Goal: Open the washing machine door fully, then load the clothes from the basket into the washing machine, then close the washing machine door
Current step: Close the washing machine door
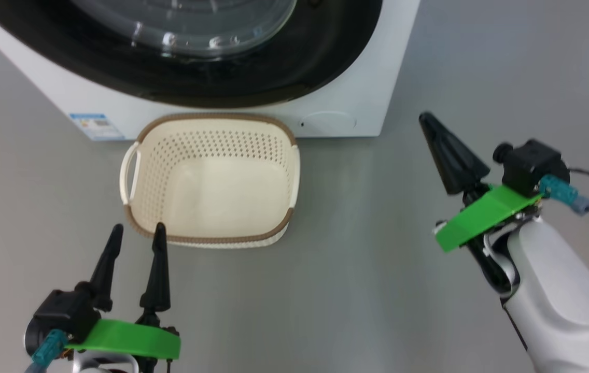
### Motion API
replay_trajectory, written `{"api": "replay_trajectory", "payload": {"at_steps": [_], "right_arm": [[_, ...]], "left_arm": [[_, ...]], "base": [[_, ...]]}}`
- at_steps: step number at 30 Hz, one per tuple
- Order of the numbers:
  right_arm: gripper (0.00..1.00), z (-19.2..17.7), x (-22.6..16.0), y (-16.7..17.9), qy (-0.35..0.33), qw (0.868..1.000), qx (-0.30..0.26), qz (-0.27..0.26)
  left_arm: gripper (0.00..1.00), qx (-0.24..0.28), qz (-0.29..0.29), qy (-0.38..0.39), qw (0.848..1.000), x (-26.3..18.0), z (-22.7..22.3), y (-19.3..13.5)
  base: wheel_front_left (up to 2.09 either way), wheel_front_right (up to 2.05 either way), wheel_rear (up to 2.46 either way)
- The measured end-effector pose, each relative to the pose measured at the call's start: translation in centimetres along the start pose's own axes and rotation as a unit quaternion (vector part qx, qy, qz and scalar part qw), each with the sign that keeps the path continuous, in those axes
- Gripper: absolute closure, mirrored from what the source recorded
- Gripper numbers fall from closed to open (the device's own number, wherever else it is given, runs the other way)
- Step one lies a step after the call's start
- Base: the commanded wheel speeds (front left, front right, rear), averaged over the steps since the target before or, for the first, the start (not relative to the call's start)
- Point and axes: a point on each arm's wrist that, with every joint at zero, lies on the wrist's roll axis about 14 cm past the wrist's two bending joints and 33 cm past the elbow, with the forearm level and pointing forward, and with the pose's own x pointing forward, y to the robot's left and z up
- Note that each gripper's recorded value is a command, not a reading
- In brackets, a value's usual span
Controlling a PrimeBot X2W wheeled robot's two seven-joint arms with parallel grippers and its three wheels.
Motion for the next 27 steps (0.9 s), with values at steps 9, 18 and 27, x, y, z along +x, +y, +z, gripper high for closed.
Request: {"api": "replay_trajectory", "payload": {"at_steps": [9,18,27], "right_arm": [[0.56,1.9,-5.0,-0.8,-0.006,0.999,-0.007,-0.04],[0.0,2.7,-10.6,-1.6,-0.015,0.996,0.002,-0.092],[0.0,3.4,-15.3,-3.1,-0.027,0.988,-0.001,-0.152]], "left_arm": [[0.0,0.012,-0.021,-0.007,1.0,-1.4,0.7,-1.2],[0.0,0.02,-0.033,-0.016,0.999,-2.7,1.4,-2.0],[0.0,0.039,-0.035,-0.024,0.998,-3.2,2.0,-2.6]], "base": [[0.0,0.0,0.0],[0.0,0.0,0.0],[0.0,0.0,0.0]]}}
